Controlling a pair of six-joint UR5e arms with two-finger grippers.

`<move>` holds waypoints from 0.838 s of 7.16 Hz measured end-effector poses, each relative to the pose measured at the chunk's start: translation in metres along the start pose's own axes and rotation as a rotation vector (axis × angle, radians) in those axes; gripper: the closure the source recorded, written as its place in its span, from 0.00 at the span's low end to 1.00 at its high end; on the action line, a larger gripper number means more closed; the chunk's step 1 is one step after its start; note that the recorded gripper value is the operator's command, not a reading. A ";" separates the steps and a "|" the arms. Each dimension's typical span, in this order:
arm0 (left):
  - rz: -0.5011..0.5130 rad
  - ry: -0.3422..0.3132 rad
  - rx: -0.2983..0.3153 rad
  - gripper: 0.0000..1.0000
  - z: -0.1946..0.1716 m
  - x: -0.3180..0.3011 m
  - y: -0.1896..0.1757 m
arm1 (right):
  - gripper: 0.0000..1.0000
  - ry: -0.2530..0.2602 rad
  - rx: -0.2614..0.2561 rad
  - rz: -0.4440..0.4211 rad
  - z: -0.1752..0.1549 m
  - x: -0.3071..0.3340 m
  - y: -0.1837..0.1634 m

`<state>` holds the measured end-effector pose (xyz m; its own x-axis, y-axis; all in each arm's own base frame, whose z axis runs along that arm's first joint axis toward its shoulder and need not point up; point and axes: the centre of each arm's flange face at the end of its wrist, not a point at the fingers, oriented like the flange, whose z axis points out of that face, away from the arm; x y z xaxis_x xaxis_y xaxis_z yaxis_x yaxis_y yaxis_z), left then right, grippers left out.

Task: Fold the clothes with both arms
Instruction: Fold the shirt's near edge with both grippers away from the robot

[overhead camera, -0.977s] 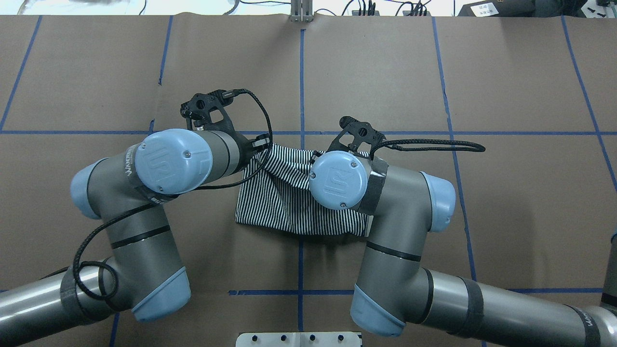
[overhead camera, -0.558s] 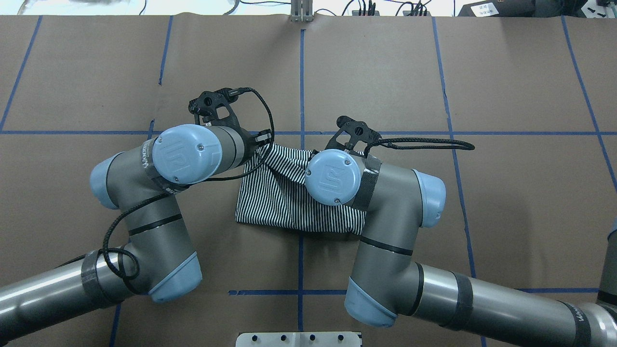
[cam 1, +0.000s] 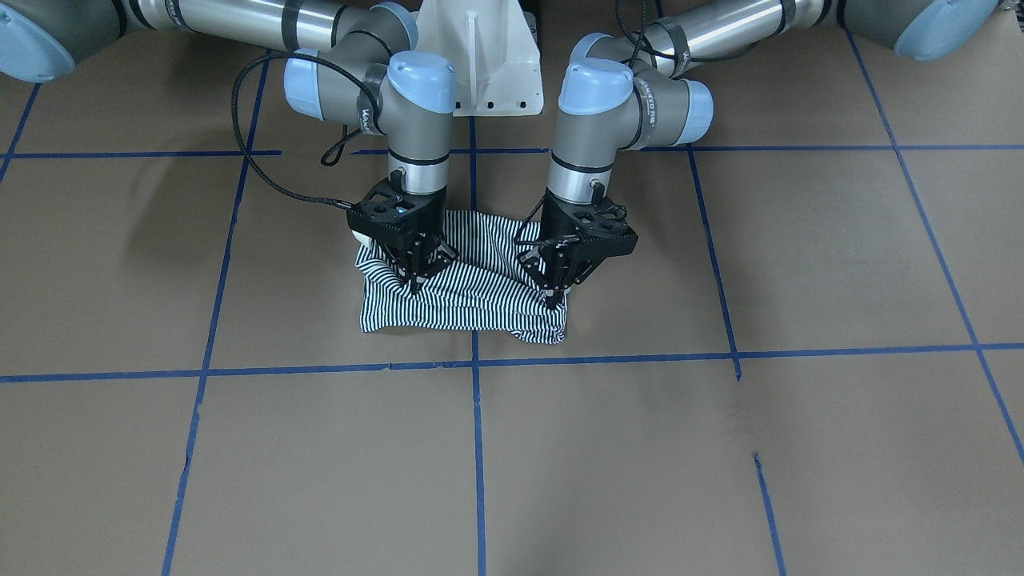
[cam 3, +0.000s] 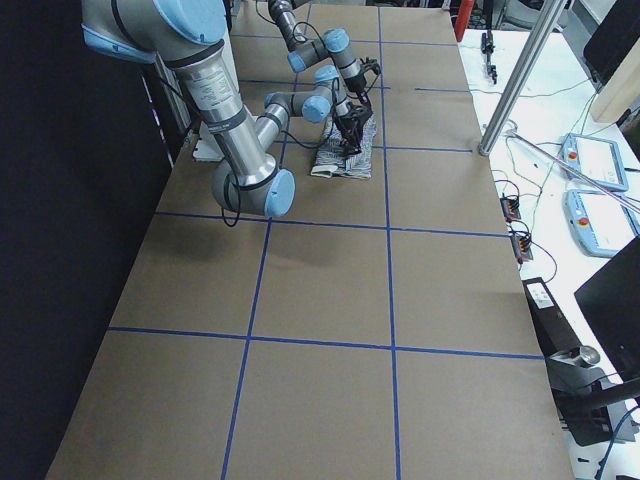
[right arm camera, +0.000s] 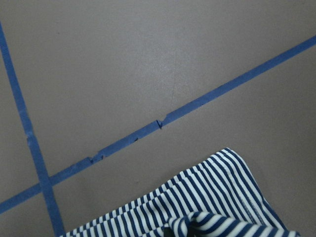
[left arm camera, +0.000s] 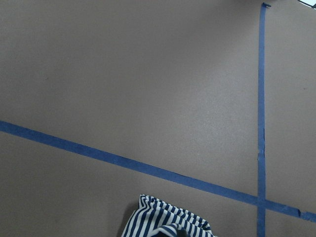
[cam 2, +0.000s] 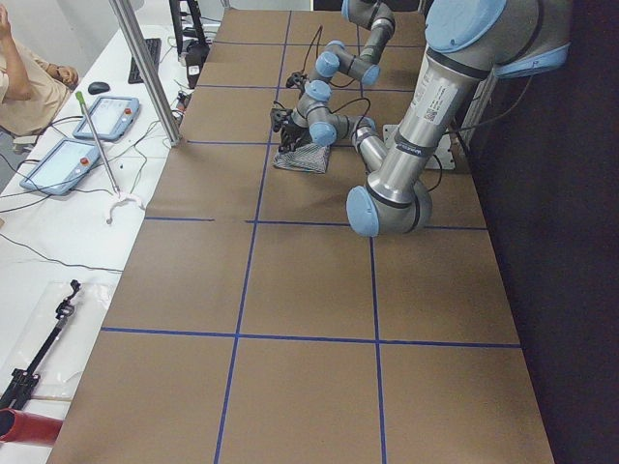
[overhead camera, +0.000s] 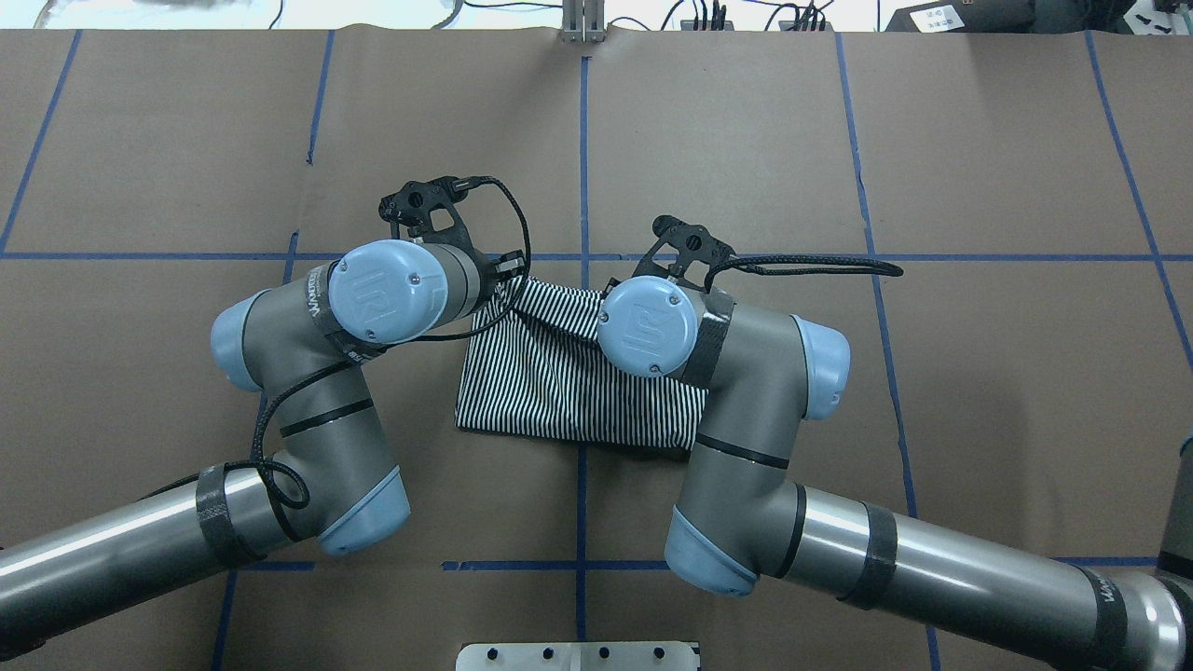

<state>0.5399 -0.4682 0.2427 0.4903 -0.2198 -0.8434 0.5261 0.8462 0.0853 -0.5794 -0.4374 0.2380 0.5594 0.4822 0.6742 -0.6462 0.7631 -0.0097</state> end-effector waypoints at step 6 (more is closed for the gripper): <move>0.115 0.020 -0.017 0.00 -0.012 -0.001 -0.016 | 0.00 0.020 0.009 -0.105 0.010 -0.006 -0.024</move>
<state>0.5229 -0.4754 0.2361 0.5324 -0.1113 -0.8391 0.4556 0.8731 0.1733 -0.5720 -0.4628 0.2415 0.6346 0.4086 0.6560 -0.5881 0.8060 0.0668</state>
